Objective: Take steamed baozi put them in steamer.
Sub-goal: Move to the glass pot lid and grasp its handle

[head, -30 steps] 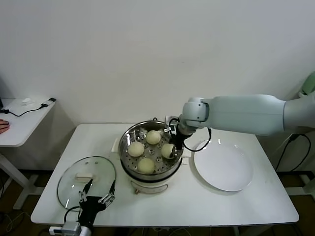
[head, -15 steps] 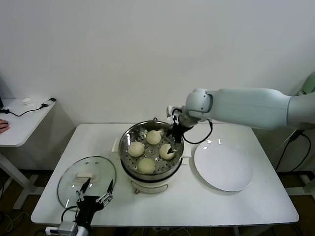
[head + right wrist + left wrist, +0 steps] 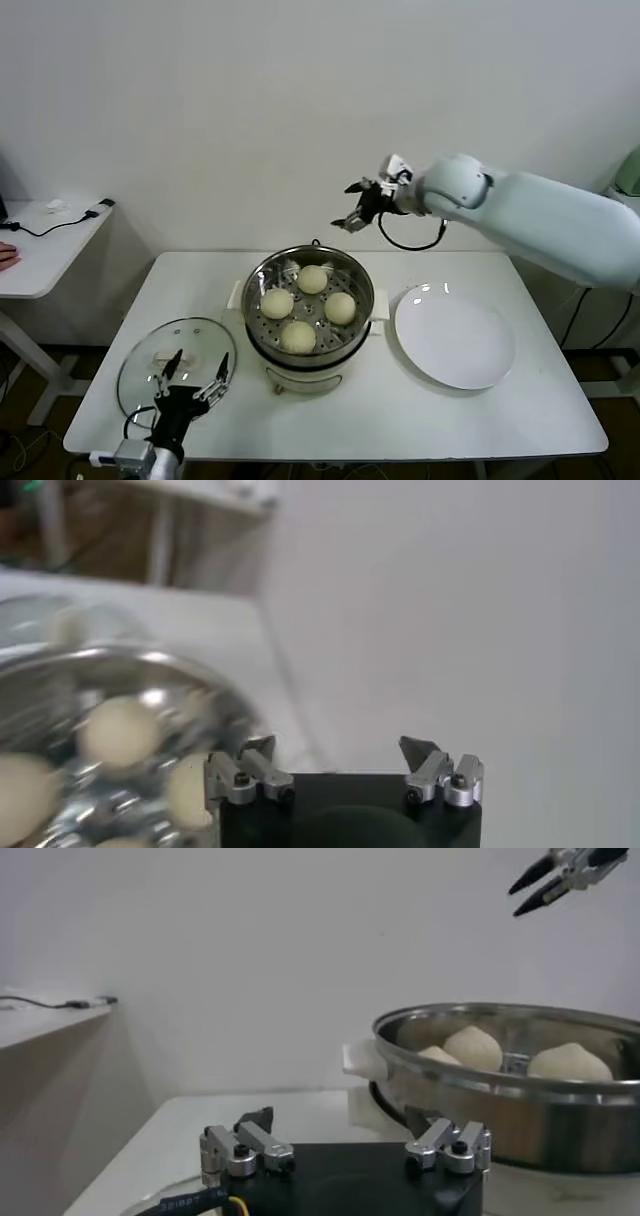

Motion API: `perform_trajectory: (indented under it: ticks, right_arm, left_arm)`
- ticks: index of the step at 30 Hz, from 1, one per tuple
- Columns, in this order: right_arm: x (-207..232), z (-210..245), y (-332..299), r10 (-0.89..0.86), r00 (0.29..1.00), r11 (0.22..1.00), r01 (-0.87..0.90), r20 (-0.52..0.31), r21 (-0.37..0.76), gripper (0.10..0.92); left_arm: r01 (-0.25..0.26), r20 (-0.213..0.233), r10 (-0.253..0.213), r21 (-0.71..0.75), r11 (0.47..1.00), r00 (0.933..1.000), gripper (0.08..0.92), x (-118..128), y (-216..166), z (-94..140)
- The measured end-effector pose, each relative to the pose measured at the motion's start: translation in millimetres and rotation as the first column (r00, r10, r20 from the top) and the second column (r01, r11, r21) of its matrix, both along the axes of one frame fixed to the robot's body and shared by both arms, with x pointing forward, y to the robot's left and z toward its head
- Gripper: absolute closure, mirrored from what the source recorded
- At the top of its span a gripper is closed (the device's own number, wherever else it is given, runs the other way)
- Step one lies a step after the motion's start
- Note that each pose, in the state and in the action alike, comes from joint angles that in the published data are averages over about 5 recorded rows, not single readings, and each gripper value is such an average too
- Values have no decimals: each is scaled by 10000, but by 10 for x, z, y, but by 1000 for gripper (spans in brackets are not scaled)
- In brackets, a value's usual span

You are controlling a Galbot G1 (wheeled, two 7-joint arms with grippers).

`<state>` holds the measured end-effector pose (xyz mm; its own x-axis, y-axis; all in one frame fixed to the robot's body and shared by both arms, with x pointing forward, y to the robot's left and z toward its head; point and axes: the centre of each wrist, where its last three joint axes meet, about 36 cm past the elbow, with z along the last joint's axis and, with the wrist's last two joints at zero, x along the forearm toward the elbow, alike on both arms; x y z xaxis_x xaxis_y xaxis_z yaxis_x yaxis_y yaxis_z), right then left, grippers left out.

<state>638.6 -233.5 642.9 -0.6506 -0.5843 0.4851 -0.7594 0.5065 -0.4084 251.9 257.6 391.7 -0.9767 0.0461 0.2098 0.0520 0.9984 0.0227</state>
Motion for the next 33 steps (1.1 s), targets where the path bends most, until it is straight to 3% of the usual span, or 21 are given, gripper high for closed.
perform_trajectory:
  ticks: [7, 14, 20, 26, 33]
  right_arm:
    - [-365, -534, -565, -1966, 9764, 9621, 1746, 892, 2093, 199]
    - [-820, -1167, -1022, -3621, 9246, 8784, 2960, 1184, 3752, 200]
    - [-1364, -1885, -1373, -5008, 8619, 7733, 4041, 797, 4885, 200]
    - [-2068, -2717, -1467, -5844, 8114, 6861, 4990, -74, 5295, 200]
    - [-2730, -3321, -1355, -6379, 7691, 6140, 5395, -403, 5761, 200]
  left_arm:
    - [114, 294, -121, 253, 9996, 9995, 177, 48, 35, -77]
    - [96, 522, -130, 660, 9978, 9986, 177, 70, 77, -180]
    - [-122, 919, 37, 912, 9958, 9958, 177, 103, 109, -230]
    - [-355, 1343, 171, 1354, 9902, 9908, 177, 122, 188, -304]
    - [-838, 1875, 309, 2813, 9560, 9818, 177, 125, 287, -445]
